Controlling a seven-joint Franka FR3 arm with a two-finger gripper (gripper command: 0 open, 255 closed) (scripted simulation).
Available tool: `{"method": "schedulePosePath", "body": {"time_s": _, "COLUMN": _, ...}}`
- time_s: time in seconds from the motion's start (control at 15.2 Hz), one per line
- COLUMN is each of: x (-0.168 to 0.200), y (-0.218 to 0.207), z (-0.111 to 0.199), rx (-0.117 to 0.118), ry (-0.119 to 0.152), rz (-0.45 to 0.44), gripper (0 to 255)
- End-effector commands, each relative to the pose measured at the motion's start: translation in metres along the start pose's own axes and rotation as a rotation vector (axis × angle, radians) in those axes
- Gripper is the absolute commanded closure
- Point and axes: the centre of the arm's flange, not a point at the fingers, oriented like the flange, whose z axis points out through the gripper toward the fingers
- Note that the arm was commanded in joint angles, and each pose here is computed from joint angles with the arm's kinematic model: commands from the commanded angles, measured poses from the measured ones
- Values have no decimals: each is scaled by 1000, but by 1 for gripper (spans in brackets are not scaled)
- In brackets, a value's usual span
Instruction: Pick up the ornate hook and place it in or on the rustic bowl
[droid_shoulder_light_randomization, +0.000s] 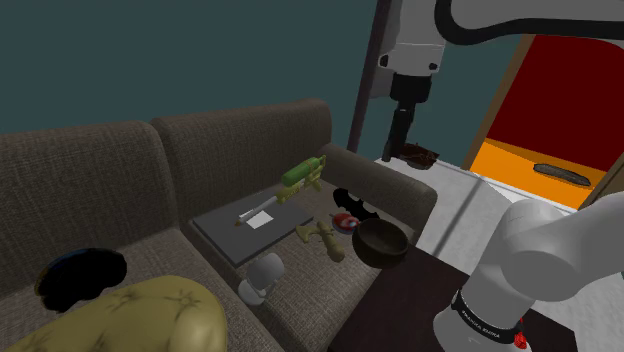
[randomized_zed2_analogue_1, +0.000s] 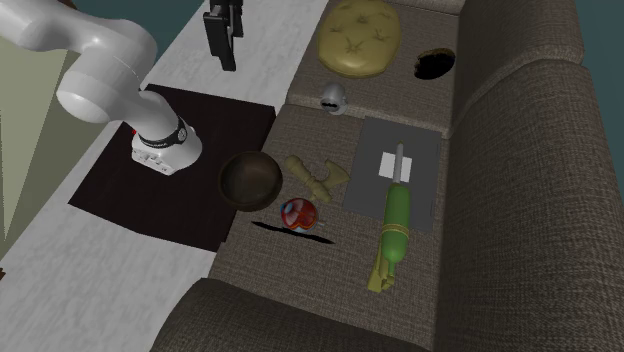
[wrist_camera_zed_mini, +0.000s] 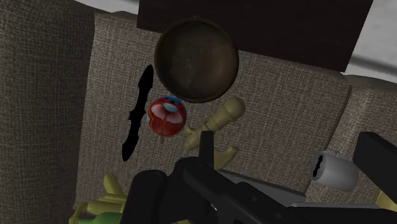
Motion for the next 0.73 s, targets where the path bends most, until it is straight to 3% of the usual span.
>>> {"method": "schedulePosePath", "body": {"time_s": 0.0, "x": 0, "y": 0, "z": 0, "rx": 0, "ry": 0, "rz": 0, "gripper": 0}}
{"method": "schedulePosePath", "body": {"time_s": 0.66, "x": 68, "y": -18, "z": 118, "rx": -67, "ry": -46, "rz": 123, "gripper": 0}}
